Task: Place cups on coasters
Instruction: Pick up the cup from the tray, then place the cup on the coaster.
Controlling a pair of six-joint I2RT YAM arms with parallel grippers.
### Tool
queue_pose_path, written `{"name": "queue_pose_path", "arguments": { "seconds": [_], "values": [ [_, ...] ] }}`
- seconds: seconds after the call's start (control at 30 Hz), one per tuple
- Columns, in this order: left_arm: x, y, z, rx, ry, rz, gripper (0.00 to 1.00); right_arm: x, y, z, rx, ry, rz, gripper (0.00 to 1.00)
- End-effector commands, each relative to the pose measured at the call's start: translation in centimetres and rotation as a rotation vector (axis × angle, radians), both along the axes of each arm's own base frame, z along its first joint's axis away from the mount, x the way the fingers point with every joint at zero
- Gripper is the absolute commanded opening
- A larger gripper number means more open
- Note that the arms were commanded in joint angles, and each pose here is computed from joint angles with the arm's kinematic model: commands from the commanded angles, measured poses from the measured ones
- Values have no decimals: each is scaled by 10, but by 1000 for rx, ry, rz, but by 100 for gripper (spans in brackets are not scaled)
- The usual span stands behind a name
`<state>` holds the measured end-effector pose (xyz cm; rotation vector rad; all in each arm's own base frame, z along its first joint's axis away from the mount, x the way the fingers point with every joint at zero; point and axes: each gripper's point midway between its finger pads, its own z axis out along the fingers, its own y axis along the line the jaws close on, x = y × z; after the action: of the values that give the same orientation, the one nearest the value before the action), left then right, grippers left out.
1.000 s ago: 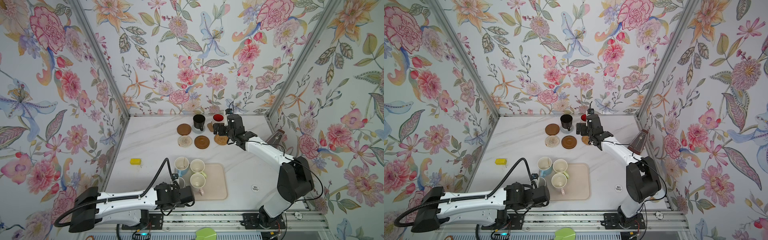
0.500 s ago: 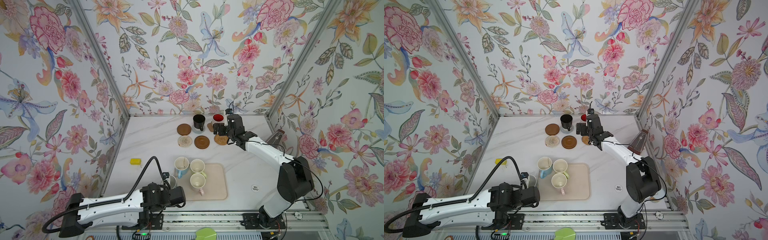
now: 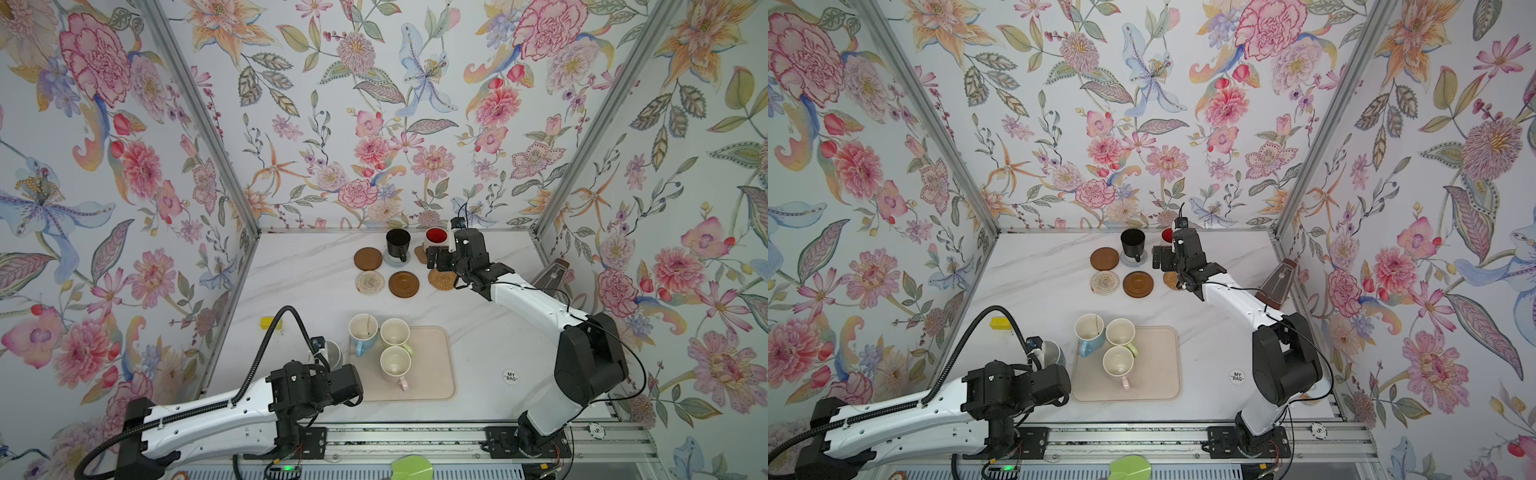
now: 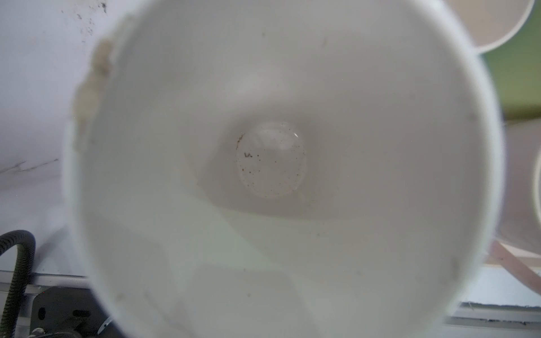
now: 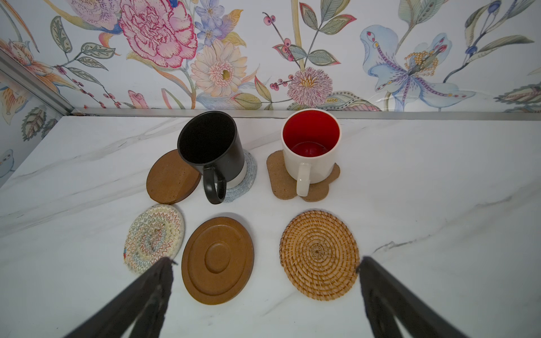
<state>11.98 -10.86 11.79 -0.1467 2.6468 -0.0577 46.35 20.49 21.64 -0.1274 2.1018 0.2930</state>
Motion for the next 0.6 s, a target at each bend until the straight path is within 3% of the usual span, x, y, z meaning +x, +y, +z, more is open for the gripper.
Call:
{"name": "queue_pose_path", "arguments": {
  "seconds": [0.0, 0.27, 0.57],
  "values": [
    [21, 4, 23, 12, -104, 16, 0, -2, -2, 10, 13, -18, 3, 99],
    [45, 11, 31, 26, -138, 37, 0, -5, -5, 12, 13, -20, 2, 99],
    [99, 12, 56, 69, -225, 50, 0, -8, -6, 14, 13, -18, 4, 99]
  ]
}}
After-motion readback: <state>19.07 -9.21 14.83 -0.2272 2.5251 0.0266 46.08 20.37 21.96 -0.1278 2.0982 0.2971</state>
